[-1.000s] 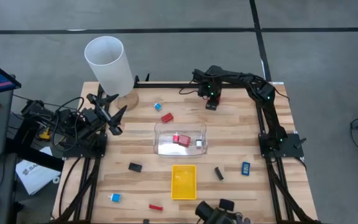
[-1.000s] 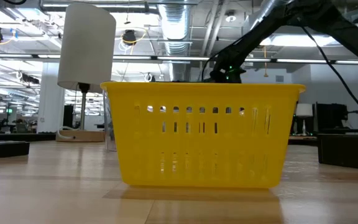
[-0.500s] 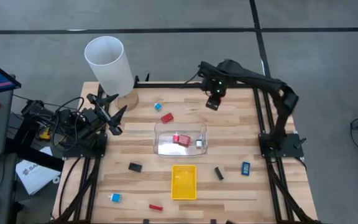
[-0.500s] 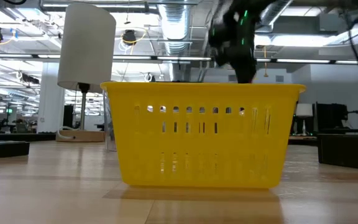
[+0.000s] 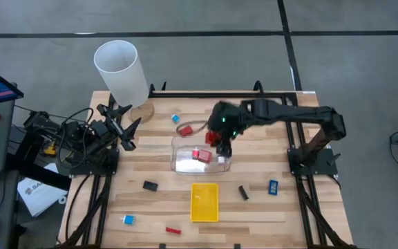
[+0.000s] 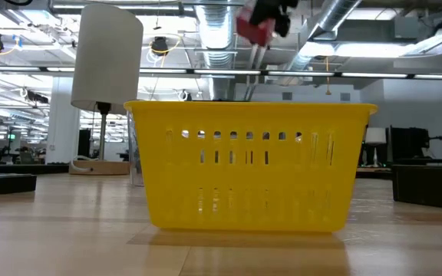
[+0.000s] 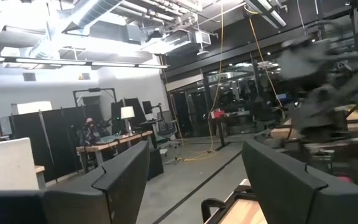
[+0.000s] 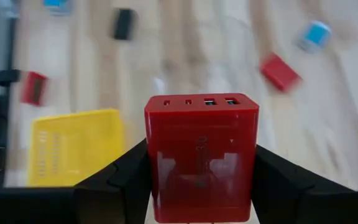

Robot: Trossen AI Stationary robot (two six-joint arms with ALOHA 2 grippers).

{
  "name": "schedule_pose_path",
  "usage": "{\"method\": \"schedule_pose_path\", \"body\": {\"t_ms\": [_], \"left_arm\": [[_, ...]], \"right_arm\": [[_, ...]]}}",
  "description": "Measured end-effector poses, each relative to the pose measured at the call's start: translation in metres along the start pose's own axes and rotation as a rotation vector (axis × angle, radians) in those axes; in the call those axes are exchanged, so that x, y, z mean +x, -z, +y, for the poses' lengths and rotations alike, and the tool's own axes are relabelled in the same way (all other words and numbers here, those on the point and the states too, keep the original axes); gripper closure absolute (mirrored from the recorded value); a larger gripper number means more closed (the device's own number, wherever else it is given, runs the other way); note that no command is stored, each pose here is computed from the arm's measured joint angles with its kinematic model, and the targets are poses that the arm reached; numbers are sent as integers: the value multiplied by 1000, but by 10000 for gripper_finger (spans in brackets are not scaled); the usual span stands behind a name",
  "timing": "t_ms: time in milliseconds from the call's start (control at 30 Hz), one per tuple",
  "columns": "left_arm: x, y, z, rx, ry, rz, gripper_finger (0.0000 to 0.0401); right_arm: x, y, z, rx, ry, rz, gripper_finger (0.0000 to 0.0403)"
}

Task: Pick & Place Office items
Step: Put the red charger adapter into the transparent bin

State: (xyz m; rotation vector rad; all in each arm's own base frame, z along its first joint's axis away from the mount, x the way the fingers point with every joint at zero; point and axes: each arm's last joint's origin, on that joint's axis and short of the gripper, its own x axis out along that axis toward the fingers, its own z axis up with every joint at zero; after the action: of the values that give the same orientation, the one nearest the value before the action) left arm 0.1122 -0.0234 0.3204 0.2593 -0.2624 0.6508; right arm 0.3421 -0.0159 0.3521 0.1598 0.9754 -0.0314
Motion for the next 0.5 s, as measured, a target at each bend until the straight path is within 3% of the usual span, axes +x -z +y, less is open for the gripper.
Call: {"method": "schedule_pose_path", "body": {"t_ms": [200,500], "left_arm": [[0,1,-2,-8,4,3,148],[2,1,-4,1,20,-3,148]], "right_arm": [[35,-7,19,-34,-14,-8,201],[105,-8,1,-40,-69,106,197]]}}
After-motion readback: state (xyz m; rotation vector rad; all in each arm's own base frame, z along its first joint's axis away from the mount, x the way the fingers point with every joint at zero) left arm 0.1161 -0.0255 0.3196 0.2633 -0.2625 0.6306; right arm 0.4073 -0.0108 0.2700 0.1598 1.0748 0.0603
